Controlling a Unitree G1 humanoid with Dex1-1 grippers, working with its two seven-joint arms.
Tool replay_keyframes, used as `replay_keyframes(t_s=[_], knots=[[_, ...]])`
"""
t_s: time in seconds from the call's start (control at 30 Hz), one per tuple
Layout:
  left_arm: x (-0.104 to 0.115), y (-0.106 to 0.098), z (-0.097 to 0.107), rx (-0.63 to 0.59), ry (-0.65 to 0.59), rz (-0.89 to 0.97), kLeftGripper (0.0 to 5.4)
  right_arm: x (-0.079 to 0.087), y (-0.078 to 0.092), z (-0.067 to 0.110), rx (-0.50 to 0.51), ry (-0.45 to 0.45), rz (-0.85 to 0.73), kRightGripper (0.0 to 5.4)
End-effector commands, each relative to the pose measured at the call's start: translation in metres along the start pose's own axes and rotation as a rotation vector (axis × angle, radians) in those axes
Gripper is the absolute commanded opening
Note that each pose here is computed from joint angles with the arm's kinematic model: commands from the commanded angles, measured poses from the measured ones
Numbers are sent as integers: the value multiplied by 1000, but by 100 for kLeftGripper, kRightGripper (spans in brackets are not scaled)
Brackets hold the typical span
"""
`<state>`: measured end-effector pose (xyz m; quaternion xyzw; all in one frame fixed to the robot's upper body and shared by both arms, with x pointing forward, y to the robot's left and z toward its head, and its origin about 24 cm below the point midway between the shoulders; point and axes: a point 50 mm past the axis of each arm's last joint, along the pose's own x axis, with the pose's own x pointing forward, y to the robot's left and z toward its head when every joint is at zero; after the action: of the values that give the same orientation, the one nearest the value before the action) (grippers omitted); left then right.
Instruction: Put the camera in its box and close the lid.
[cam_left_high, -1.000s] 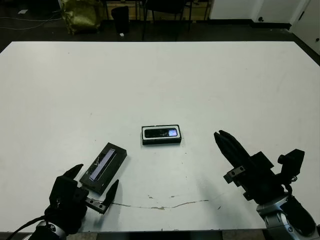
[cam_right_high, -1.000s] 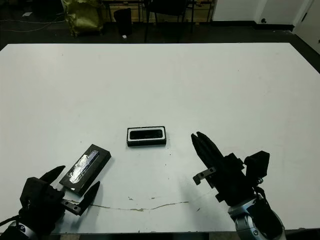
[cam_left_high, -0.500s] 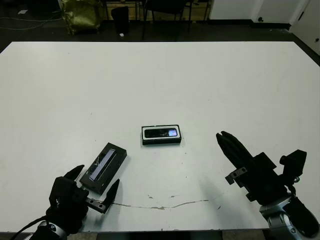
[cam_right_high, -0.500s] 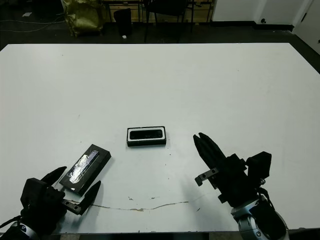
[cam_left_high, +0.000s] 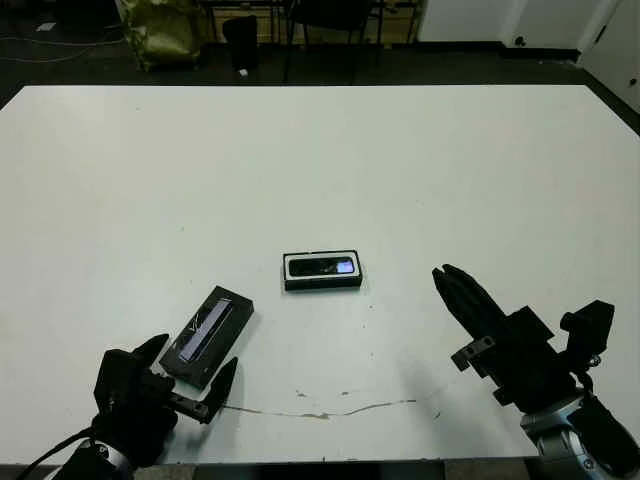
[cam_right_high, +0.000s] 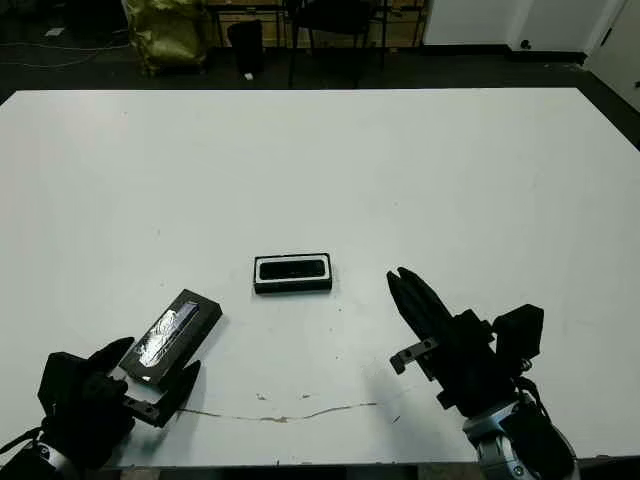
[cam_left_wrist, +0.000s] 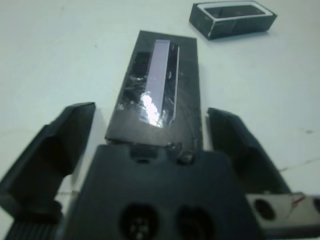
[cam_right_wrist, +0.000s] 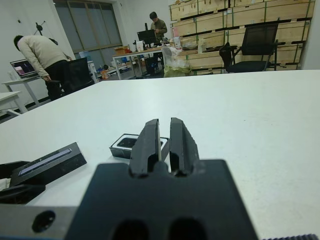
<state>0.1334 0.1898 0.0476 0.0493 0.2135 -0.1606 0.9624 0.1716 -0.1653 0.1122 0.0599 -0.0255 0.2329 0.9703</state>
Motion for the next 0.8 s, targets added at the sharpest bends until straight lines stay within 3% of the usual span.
replay_keyframes(t_s=[0.03, 0.27, 0.53, 0.8], knots=[[-7, 3, -6, 98, 105, -34, 380, -2, 0, -3, 9, 22, -7, 0], [-14, 10, 10, 280, 144, -62, 237, -3, 2, -5, 1, 28, -8, 0], [-11, 12, 10, 297, 108, -117, 234, -3, 1, -7, 18, 25, -10, 0], [-12, 13, 14, 215, 60, -81, 234, -4, -1, -9, 14, 36, -9, 0]])
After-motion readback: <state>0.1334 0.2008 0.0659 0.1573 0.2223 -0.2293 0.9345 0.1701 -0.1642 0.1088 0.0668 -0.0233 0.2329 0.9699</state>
